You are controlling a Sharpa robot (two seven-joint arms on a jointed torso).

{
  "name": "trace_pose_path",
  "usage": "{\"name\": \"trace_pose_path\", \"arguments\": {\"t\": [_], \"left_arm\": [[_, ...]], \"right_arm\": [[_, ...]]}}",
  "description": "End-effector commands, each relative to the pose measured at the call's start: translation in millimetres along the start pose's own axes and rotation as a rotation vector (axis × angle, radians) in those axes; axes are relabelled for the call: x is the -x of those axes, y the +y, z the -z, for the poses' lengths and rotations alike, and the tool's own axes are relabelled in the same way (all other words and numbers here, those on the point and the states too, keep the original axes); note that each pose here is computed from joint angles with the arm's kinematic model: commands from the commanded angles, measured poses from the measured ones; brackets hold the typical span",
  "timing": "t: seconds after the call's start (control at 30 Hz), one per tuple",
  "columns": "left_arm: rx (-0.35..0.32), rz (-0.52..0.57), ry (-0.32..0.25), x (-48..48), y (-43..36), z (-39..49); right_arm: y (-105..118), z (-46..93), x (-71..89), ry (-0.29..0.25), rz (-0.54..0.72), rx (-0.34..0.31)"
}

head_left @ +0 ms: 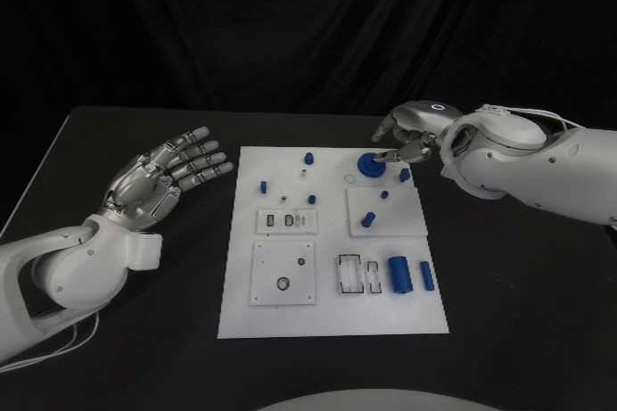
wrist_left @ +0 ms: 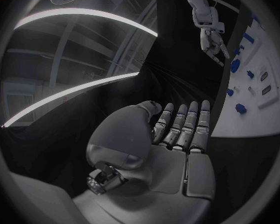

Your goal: Assemble the parts on the task board

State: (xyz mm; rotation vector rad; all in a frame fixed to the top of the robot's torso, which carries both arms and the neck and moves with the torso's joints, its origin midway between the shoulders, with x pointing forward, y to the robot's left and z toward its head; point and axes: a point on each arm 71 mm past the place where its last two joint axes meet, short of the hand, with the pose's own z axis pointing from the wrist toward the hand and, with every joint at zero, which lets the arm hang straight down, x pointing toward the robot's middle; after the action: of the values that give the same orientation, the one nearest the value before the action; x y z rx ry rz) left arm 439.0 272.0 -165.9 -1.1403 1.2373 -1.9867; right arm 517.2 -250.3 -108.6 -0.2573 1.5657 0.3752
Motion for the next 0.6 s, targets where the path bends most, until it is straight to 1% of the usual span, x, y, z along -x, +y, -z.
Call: {"name": "trace_pose_path", "arguments": {"t": [0.03, 0.27, 0.6], "left_arm": [[-0.133, 0.015, 0.009, -0.8, -9.9, -0.3], [-0.131, 0.015, 0.009, -0.3, -9.8, -0.4], [-0.128, 0.015, 0.009, 0.4, -9.7, -0.6]], "right_arm": [[-4, -0.6, -6.2, 0.037, -0.013, -0.044], [-4, -3.8, -14.0, 0.067, -0.011, -0.047], [-1, -5.3, -19.7, 0.086, -0.011, -0.04]]}}
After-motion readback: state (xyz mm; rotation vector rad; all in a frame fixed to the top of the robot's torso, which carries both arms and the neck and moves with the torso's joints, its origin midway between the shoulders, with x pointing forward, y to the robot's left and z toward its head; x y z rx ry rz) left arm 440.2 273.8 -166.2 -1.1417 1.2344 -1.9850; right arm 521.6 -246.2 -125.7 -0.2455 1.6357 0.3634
